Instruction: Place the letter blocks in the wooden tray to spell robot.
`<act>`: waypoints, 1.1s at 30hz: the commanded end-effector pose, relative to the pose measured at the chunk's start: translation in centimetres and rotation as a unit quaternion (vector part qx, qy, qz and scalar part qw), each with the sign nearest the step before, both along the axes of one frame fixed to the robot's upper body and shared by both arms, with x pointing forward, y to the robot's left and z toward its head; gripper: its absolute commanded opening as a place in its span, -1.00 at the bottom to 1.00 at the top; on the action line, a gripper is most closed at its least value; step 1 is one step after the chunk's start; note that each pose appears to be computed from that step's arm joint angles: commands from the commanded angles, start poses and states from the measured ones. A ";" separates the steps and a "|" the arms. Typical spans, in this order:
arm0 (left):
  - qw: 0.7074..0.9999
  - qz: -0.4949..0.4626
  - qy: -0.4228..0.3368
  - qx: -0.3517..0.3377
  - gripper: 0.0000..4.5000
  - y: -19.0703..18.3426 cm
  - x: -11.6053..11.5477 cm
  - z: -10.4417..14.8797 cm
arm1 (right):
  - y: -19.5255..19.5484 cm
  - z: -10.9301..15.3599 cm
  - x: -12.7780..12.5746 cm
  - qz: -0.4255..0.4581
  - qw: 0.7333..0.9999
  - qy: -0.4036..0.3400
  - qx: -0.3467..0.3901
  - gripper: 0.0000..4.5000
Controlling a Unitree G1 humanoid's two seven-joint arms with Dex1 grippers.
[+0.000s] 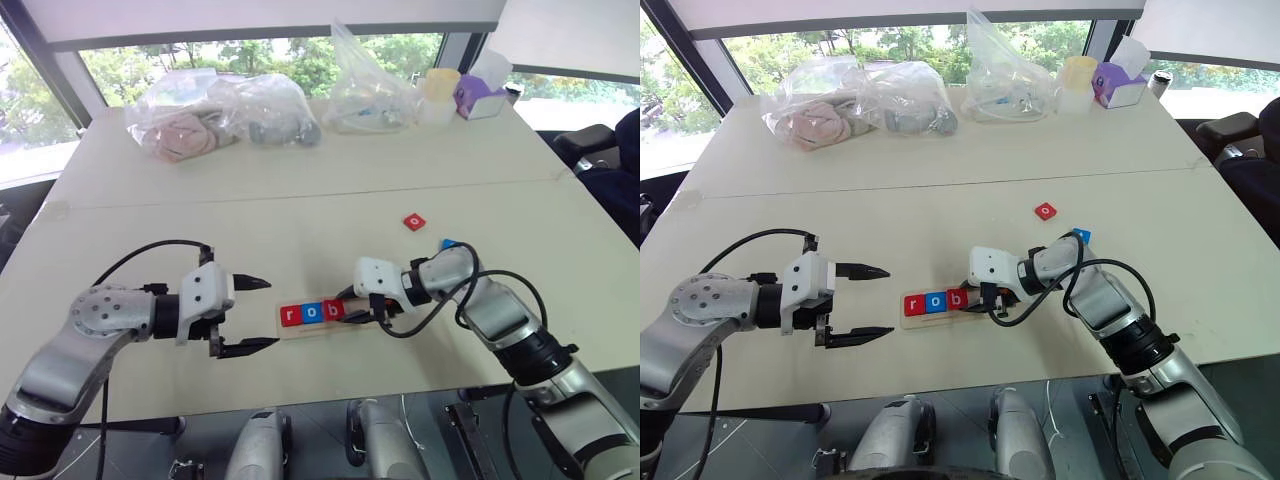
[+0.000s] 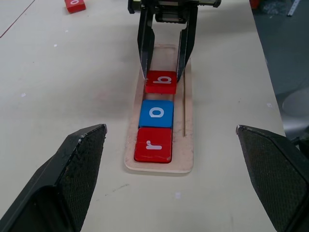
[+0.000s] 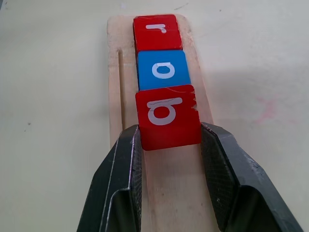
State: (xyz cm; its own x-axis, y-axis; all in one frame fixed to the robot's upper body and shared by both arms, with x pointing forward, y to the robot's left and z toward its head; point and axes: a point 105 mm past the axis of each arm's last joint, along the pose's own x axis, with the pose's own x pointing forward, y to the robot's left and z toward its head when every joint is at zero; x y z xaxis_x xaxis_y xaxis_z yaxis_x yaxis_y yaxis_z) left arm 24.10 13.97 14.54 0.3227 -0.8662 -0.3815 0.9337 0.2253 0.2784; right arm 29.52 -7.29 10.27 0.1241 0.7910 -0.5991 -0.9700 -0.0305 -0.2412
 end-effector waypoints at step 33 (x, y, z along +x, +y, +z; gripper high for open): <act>0.999 -0.009 -0.031 -0.019 1.00 -1.0 0.3 1.0 | -8.2 7.4 11.2 -0.430 0.880 -0.149 0.138 0.98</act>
State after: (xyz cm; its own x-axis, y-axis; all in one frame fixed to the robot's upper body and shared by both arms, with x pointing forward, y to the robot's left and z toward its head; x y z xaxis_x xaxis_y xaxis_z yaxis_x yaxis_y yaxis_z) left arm 24.51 13.46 15.04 0.3371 -0.8761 -0.3448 0.9244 0.2386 0.2976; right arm 39.86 -14.26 16.84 0.7989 0.5293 -0.2856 -0.6014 0.7062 -0.3736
